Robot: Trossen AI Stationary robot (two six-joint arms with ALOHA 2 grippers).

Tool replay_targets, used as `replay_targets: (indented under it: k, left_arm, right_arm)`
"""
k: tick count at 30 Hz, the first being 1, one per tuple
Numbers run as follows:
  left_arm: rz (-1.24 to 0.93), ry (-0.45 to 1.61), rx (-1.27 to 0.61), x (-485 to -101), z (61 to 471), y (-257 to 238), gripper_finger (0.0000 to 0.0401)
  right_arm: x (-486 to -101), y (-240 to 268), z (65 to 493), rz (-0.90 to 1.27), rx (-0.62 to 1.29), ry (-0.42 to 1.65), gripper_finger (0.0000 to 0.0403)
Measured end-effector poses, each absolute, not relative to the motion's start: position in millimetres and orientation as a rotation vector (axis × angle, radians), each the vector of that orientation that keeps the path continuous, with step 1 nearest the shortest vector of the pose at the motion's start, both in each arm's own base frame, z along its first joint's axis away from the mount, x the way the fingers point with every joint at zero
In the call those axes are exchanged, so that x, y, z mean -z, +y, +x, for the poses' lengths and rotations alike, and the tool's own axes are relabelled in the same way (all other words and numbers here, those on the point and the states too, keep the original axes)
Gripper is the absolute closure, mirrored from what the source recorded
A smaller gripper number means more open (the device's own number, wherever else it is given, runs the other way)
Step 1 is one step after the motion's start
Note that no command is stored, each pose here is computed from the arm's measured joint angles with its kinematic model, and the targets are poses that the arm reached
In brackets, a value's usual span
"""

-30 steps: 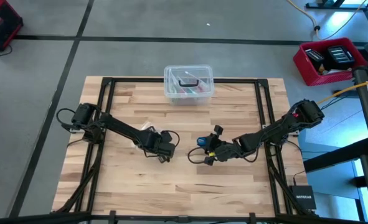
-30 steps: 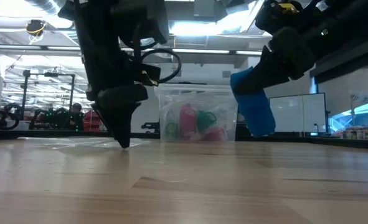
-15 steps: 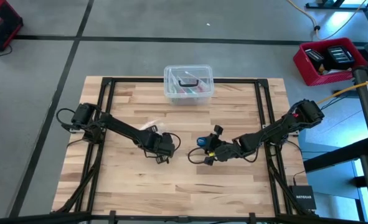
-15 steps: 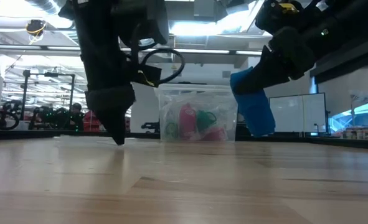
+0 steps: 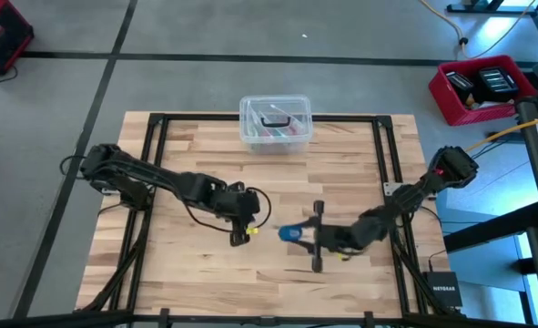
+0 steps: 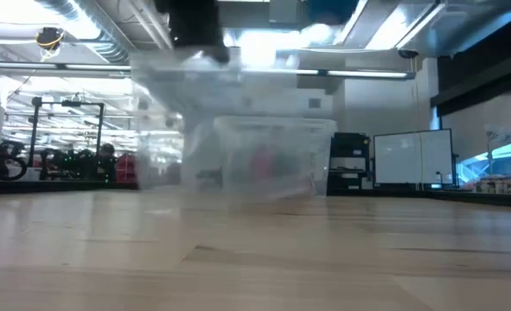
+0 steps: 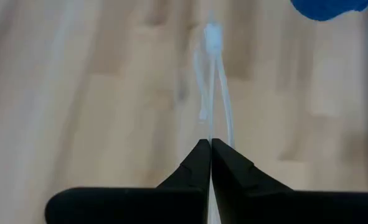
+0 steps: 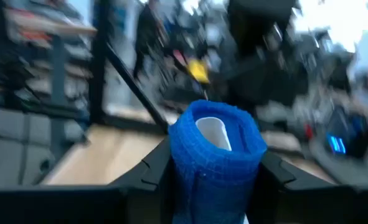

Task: Roll bandage
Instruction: Put the rolled blue bandage into the transparent zip bag

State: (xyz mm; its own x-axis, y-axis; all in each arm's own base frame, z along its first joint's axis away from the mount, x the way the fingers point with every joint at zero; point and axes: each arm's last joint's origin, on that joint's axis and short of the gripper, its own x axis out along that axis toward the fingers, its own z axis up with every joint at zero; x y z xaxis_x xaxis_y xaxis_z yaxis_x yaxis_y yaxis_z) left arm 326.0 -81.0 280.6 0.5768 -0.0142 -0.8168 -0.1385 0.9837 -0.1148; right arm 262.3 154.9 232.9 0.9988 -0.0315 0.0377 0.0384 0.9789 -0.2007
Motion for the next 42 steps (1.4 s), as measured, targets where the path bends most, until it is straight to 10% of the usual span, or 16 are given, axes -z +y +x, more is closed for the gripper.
replay_targets:
  k: [19, 42]
  left_arm:
    - [-0.282, 0.785, 0.113, -285, 349, -89, 0.0401]
    - [-0.263, 0.711, 0.035, -290, 352, -85, 0.0400]
  right_arm:
    - [-249, 166, 303, -0.694, -0.045, 0.016, 0.0265]
    - [-226, 168, 302, -0.587, -0.167, 0.195, 0.0265]
